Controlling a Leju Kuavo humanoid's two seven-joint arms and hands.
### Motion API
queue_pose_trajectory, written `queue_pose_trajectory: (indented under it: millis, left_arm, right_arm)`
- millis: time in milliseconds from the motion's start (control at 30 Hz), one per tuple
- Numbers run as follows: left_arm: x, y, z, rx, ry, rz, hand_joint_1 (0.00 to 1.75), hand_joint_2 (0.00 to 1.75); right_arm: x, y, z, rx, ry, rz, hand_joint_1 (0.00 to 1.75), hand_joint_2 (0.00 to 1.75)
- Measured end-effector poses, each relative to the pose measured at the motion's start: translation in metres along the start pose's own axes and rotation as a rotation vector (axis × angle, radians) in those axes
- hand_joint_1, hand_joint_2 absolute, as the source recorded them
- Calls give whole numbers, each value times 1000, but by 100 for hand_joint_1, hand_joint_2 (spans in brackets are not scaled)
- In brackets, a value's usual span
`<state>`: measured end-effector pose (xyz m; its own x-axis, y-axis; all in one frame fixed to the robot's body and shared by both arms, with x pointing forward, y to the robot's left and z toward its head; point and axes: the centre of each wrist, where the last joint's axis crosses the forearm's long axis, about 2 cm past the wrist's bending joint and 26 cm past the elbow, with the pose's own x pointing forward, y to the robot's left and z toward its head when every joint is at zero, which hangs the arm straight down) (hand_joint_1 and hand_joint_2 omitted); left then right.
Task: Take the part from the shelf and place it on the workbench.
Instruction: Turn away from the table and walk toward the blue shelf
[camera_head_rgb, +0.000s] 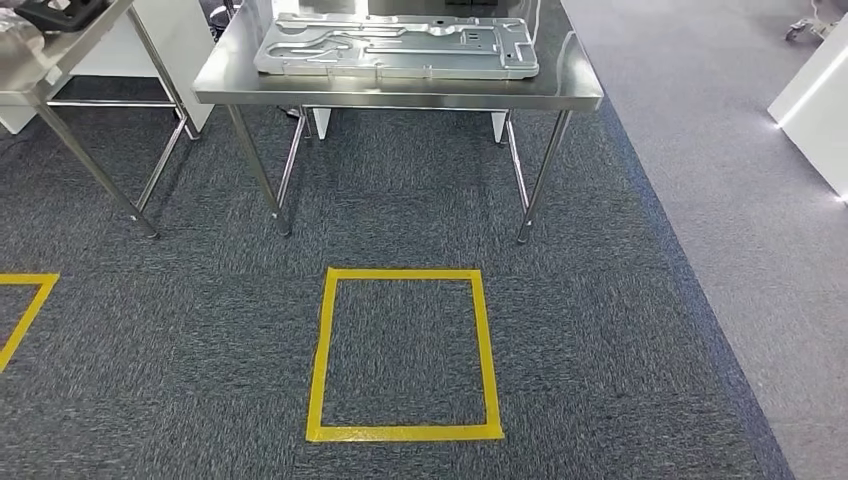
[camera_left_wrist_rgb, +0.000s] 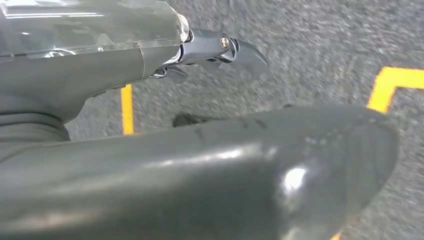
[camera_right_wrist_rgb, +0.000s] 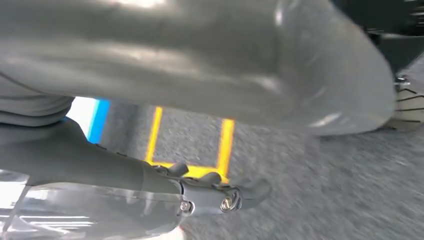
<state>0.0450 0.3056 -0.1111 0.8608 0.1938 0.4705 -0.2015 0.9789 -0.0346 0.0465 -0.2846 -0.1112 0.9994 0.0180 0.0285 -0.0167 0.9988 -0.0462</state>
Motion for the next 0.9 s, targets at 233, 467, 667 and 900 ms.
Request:
queue_pose_trajectory:
  millis: [233,467,667,900]
  left_arm:
    - [2,-4,-1,-15,0,-12,0,0]
    - [1,-10,-1,-20,36,-19,0,0]
    - [0,-9,-1,1,66,-29,0,0]
    - [8,-7,-3,15,45,-30,0,0]
  right_arm:
    - [0,-6,0,-10,4,-9,0,0]
    - [1,-14,-1,-18,4,-6,0,0]
    - [1,-16,-1,-17,3,4,0,0]
    - [-2,-17,-1,-41,1,16,0,0]
